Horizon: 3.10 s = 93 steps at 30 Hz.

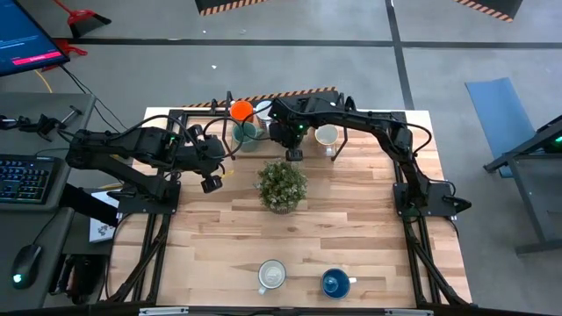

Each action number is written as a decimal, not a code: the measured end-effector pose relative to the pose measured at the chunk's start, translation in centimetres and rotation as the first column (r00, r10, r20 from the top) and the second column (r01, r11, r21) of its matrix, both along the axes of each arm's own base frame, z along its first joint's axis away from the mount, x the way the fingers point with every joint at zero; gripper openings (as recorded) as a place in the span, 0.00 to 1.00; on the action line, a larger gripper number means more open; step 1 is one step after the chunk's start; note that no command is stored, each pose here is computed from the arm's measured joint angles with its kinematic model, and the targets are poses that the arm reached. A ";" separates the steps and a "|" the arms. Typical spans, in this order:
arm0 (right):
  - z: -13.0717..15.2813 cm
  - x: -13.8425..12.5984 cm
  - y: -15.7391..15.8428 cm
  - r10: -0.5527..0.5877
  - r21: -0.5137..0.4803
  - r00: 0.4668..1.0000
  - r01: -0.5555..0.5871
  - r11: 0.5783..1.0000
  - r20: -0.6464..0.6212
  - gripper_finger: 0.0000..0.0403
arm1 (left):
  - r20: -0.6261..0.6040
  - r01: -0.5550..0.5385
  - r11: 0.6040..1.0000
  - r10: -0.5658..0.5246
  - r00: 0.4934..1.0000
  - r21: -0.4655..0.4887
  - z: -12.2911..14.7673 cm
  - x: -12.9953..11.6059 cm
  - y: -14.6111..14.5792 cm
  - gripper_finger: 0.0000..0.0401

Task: Place coffee mugs
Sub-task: Put the black mug on the shelf, then put the blue mug on the shelf

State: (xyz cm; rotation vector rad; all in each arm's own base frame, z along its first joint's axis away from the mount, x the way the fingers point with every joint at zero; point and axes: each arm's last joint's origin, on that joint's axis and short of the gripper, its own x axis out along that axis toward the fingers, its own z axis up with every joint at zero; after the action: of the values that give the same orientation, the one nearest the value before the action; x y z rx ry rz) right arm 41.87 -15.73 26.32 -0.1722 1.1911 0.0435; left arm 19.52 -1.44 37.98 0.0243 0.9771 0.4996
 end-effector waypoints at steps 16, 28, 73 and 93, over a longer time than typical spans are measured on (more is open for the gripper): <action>0.0 -0.9 -2.2 -0.061 -0.022 0.998 0.061 0.998 -0.007 0.04 | 0.000 0.000 1.000 0.000 1.000 -0.001 0.0 0.0 0.0 0.12; 0.0 -1.7 -3.9 -0.104 -0.023 0.995 0.104 0.994 -0.007 0.04 | 0.002 -0.003 1.000 0.003 1.000 -0.002 0.0 0.0 0.0 0.12; 3.7 -3.8 0.2 -0.137 0.080 0.972 0.155 0.985 -0.192 0.04 | 0.011 -0.021 1.000 0.021 1.000 -0.013 0.0 0.0 0.0 0.12; 10.0 -6.7 11.6 -0.204 0.192 0.958 0.243 0.951 -0.202 0.04 | 0.017 -0.022 1.000 0.022 1.000 -0.015 0.0 0.0 0.0 0.12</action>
State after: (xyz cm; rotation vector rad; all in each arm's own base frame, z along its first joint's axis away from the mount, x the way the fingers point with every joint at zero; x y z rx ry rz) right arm 35.22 -4.11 36.33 0.1623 1.3709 -0.0129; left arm 19.55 -1.45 38.01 -0.0038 0.9655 0.5122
